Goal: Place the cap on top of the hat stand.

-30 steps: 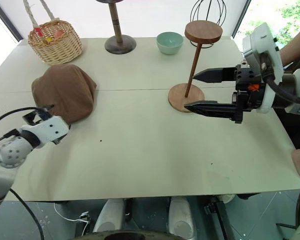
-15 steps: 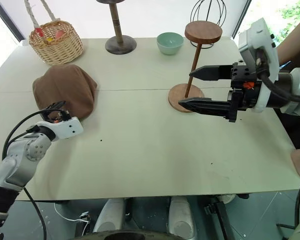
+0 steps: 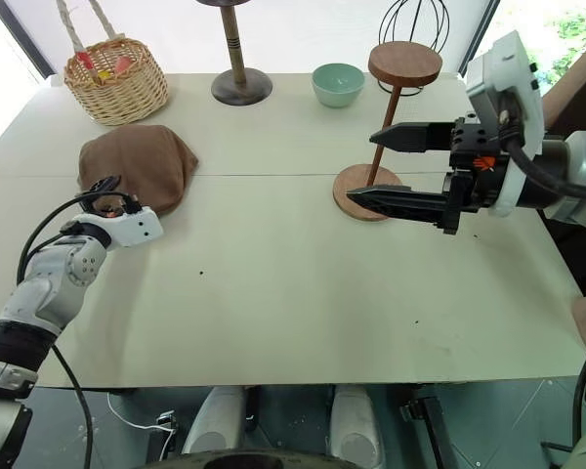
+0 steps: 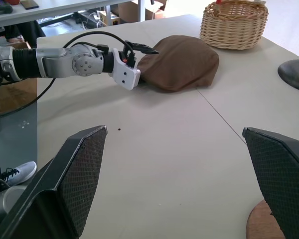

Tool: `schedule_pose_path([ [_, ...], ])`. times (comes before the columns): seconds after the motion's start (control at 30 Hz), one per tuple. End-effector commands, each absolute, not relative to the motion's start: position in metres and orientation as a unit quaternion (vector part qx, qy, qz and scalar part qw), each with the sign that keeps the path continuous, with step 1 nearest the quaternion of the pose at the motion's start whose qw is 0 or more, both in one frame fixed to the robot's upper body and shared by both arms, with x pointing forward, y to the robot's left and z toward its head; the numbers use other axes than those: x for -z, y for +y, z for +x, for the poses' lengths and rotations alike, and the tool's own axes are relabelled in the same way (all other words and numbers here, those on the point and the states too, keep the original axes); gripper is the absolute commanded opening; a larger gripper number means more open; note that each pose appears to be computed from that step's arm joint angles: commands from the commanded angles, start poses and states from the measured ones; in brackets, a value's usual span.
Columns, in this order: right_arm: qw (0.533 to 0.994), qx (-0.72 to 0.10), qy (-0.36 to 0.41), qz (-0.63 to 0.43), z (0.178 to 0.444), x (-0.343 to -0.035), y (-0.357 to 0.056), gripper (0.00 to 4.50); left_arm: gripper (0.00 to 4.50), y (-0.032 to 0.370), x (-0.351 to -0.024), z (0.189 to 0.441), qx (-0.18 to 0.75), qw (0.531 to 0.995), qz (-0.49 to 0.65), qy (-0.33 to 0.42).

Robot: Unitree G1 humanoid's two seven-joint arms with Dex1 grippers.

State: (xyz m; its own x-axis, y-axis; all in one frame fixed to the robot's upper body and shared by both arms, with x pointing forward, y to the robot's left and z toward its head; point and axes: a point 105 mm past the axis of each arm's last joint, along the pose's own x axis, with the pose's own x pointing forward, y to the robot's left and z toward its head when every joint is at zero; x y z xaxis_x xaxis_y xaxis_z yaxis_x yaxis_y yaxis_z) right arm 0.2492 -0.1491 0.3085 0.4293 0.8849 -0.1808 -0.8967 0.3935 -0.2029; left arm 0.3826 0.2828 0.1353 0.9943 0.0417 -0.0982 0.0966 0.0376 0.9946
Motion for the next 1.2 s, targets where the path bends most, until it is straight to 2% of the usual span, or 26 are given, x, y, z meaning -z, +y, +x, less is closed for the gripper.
schedule_pose_path([
  [0.03, 0.836, -0.53, -0.005, -0.145, 0.246, -0.318, -0.15, 4.5, 4.44, 0.28, -0.148, 0.393, 0.005, 0.715, 0.698, 0.028],
  [0.17, 0.837, -0.528, -0.01, -0.144, 0.248, -0.319, -0.15, 4.5, 4.44, 0.279, -0.147, 0.402, 0.011, 0.714, 0.699, 0.028],
  [0.23, 0.838, -0.526, -0.013, -0.144, 0.249, -0.32, -0.15, 4.5, 3.89, 0.279, -0.146, 0.404, 0.014, 0.714, 0.7, 0.027],
  [0.27, 0.838, -0.526, -0.014, -0.144, 0.249, -0.321, -0.151, 4.5, 3.51, 0.279, -0.146, 0.405, 0.016, 0.716, 0.698, 0.026],
  [0.43, 0.84, -0.522, -0.017, -0.145, 0.248, -0.322, -0.151, 4.5, 0.88, 0.278, -0.148, 0.405, 0.017, 0.72, 0.693, 0.017],
  [0.5, 0.84, -0.522, -0.018, -0.145, 0.247, -0.322, -0.151, 4.5, 0.02, 0.279, -0.152, 0.404, 0.014, 0.721, 0.692, 0.013],
  [0.73, 0.844, -0.521, -0.008, -0.128, 0.247, -0.323, -0.154, 4.5, 0.02, 0.287, -0.179, 0.398, -0.014, 0.723, 0.691, -0.017],
  [1.0, 0.861, -0.484, -0.022, -0.153, 0.252, -0.334, -0.171, 4.5, 0.02, 0.266, -0.255, 0.388, -0.029, 0.739, 0.661, -0.128],
  [1.2, 0.877, -0.448, -0.024, -0.169, 0.255, -0.34, -0.192, 4.5, 0.02, 0.216, -0.323, 0.383, 0.016, 0.748, 0.616, -0.247],
])
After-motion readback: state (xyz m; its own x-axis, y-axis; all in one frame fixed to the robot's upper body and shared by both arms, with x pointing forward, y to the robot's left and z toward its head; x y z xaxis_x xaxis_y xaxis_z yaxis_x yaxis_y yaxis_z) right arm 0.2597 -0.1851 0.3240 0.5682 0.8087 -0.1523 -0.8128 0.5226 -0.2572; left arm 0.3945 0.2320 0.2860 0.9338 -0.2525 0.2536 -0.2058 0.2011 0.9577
